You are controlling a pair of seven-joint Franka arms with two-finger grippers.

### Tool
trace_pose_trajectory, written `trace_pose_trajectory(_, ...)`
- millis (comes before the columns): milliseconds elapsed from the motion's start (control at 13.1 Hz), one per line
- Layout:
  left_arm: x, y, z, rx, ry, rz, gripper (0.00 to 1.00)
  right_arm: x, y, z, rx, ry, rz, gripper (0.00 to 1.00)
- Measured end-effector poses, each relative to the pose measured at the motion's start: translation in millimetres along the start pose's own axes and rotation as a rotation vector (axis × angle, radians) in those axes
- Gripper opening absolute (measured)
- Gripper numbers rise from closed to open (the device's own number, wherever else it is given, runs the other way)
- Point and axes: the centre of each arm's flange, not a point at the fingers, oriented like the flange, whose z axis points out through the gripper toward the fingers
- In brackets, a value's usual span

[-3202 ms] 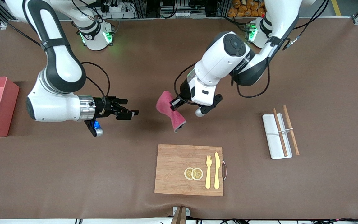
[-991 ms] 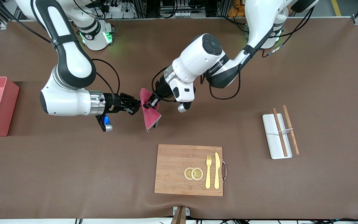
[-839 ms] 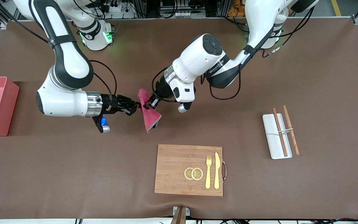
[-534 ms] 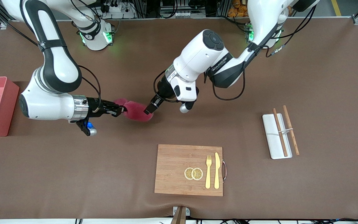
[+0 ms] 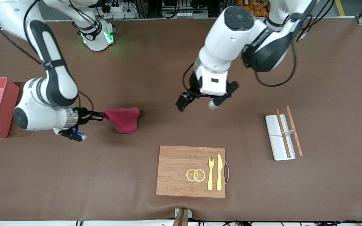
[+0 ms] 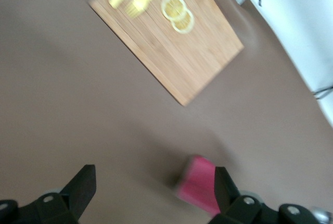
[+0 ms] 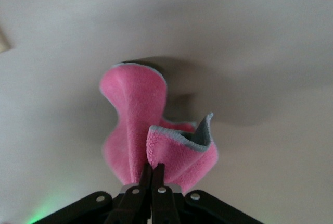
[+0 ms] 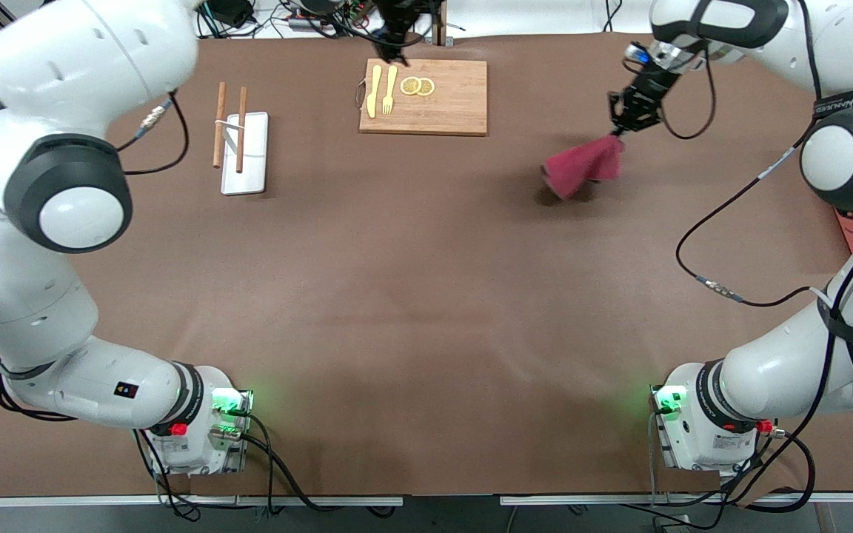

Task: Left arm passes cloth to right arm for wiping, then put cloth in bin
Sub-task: 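Pull the cloth away with the right gripper while the left gripper releases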

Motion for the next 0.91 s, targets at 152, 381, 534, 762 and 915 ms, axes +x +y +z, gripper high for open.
trace_pose_trajectory(152,31.0,-18.2,-19.5,0.074,0.021,0.086,1.00,17.4,69.9,-7.0,-0.051,0.003,-0.042,0.02)
trace_pose_trajectory(381,94.0,-48.9,-54.2,0.135,0.045,0.192,1.00,26.2,174.3,-25.4,-0.109,0.008,-0.118,0.02)
trace_pose_trajectory(534,131.9,-72.3,-73.6,0.180,0.046,0.262,1.00,26.6,244.7,-37.9,-0.151,0.034,-0.183,0.02)
trace_pose_trajectory(762,170.0,-103.4,-98.9,0.237,0.031,0.380,1.00,16.1,338.1,-53.3,-0.211,0.064,-0.267,0.02)
trace_pose_trajectory(915,185.9,-120.5,-111.2,0.272,0.014,0.432,1.00,8.4,382.0,-73.3,-0.293,0.096,-0.328,0.02)
